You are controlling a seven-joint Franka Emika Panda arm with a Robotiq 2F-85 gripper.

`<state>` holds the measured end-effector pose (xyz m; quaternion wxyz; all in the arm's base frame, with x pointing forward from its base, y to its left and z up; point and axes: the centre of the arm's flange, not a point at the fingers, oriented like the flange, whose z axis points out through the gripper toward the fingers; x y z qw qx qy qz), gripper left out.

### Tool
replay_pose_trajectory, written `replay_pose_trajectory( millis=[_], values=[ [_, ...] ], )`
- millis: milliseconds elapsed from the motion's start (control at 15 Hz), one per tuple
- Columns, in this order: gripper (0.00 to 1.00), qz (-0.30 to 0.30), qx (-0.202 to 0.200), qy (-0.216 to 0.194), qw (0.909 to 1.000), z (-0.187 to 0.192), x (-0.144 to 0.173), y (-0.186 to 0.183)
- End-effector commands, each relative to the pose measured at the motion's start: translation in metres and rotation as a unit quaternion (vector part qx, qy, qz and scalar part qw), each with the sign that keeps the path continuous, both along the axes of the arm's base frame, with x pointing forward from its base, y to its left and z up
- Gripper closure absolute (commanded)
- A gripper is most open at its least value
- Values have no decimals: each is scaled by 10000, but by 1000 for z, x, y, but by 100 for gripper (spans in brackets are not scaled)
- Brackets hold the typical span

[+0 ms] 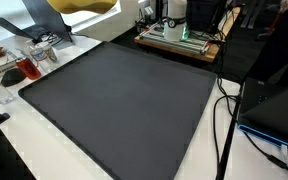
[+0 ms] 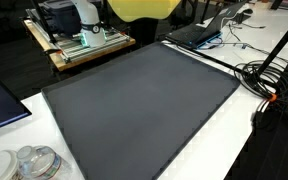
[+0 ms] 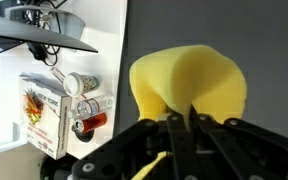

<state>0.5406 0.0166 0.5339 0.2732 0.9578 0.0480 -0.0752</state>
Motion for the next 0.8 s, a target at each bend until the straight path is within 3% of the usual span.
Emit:
replay_pose_trajectory(
  millis=[0,200,267,400,733],
  values=[
    [95,50,-500,-81,9987,17,-4,18],
    [94,121,-711,-74,9974,22,-8,29],
    [68,145,-782,-21,9968,21,-9,32],
    [60,165,-879,-18,9960,19,-11,37],
    [24,182,-935,59,9954,18,-13,44]
  ],
)
